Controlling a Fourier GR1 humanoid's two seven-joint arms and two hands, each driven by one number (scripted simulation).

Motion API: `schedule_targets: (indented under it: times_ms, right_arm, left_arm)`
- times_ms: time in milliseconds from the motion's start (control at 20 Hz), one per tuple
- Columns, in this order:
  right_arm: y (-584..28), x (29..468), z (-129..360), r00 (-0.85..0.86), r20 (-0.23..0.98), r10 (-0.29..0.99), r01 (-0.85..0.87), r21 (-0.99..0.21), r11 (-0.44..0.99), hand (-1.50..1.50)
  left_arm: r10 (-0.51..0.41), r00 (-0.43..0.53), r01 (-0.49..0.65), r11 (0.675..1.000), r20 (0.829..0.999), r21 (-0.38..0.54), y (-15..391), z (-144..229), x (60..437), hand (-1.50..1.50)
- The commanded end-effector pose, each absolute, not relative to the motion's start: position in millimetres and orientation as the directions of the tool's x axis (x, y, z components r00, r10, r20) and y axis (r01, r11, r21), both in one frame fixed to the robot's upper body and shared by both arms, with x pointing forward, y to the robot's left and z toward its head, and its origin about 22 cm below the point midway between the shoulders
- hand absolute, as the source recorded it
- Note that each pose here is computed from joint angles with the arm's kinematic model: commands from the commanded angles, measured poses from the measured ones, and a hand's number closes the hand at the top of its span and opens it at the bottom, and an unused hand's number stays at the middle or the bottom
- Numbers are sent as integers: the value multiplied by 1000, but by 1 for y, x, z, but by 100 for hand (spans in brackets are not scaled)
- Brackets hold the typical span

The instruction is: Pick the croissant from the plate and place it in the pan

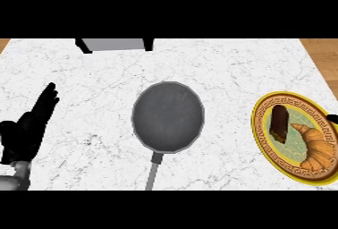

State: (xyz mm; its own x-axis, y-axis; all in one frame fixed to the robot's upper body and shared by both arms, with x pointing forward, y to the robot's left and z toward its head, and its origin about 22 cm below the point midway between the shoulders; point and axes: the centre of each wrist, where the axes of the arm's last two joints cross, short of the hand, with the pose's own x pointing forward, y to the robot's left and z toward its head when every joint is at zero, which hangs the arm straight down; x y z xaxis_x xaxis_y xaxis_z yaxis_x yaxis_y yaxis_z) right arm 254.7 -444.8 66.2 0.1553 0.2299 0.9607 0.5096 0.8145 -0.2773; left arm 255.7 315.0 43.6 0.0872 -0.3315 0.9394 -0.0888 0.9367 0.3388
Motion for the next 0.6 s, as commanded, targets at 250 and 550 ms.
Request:
schedule_targets:
  times_ms: [250,550]
  right_arm:
    - [-491,173,92,561,768,308,513,-615,599,-150]
    - [-486,164,140,650,632,422,256,-705,662,-150]
  left_arm:
    - [-357,200,-44,927,912,373,304,10,224,0]
    - [-360,184,-36,927,915,372,294,9,214,0]
